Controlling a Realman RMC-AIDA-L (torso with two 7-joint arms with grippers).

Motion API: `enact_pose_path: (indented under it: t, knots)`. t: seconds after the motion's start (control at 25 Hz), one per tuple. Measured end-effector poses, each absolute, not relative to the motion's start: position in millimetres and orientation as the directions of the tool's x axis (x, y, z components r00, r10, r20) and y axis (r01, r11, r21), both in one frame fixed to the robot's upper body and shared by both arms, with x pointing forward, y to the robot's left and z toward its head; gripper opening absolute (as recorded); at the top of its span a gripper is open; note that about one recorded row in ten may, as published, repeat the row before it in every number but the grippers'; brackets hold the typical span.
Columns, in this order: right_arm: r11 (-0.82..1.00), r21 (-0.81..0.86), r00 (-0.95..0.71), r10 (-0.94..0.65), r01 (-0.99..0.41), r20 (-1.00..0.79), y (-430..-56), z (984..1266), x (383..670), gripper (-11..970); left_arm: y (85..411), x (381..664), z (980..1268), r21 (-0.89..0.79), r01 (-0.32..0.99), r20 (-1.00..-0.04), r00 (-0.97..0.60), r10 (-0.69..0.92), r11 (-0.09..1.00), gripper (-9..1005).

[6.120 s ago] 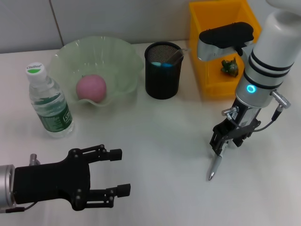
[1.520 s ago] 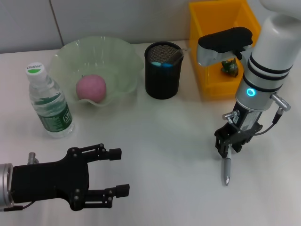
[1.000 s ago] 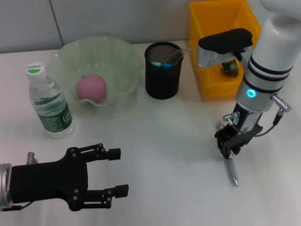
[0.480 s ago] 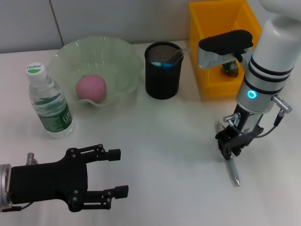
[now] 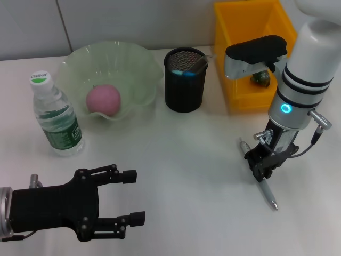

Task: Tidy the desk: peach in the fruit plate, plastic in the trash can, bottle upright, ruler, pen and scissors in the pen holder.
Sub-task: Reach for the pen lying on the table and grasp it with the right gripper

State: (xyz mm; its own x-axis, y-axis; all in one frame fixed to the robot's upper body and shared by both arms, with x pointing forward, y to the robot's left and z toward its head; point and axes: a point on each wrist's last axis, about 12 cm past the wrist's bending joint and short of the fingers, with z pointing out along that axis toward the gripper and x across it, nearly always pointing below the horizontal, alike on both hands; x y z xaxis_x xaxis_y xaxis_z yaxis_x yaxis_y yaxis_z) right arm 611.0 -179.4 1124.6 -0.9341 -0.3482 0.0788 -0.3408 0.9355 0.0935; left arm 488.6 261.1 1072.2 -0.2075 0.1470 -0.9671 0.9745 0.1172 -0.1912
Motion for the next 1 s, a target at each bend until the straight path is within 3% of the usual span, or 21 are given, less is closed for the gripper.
enact_pose_path:
  t: [1.0]
  knots:
    - [0.928, 0.066, -0.924, -0.372, -0.367, 0.088, -178.0, 1124.0, 609.8, 244, 260.2, 490.3, 1073.3, -0.183, 0.976, -0.969, -0.199, 0.149, 0.113, 815]
